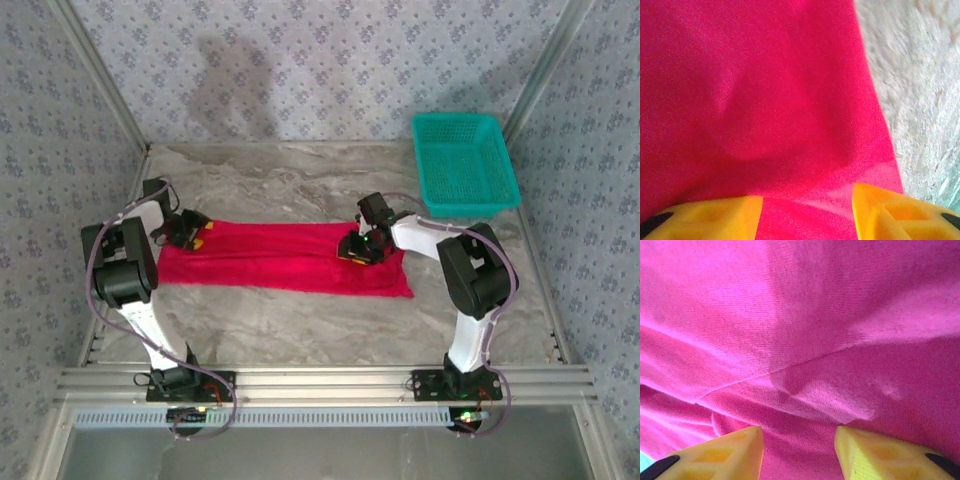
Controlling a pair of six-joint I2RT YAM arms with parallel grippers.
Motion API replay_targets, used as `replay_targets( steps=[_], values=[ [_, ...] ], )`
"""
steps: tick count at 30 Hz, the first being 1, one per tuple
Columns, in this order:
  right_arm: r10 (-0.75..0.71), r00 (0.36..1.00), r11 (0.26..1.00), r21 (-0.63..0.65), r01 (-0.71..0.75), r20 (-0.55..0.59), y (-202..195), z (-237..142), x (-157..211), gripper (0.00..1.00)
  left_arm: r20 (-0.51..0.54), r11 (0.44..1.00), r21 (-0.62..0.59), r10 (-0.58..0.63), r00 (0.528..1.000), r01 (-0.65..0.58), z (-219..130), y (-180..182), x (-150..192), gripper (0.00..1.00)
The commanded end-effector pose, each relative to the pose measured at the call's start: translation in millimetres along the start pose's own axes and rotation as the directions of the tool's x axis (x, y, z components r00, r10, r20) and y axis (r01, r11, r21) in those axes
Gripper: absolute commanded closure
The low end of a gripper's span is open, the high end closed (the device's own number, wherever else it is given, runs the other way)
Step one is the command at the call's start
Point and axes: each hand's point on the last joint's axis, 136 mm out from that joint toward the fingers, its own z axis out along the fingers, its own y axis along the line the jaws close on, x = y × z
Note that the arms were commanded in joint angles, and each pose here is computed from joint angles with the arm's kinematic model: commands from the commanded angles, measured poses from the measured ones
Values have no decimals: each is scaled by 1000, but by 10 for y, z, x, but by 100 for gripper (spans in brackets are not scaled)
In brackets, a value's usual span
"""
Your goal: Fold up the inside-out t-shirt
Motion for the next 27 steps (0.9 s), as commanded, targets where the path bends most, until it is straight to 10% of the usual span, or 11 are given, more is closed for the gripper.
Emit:
replay_targets(
  steps=[1, 10, 12, 20, 27],
  values=[
    [99, 991, 974, 212, -79, -85, -660, 88, 295, 53, 67, 988, -147, -26, 997, 36, -157, 509, -129, 48],
    [-100, 995, 983, 152, 101, -19, -113, -528, 46, 48, 296, 946, -314, 177, 939, -80, -850, 360, -258, 43],
    [-112, 994, 974, 198, 107, 11, -178, -684, 18, 35, 310, 939, -322, 224, 924, -120, -920, 227, -219, 43],
    [-63, 998, 865, 500, 40, 30, -982, -928, -95, 5, 202, 959, -155, 267, 942, -238, -637, -232, 136, 43],
    [-30, 999, 868, 496, 20, 12, -1090, -639, -252, 5, 150, 957, -160, 265, 953, -241, -457, -101, 231, 43]
  ],
)
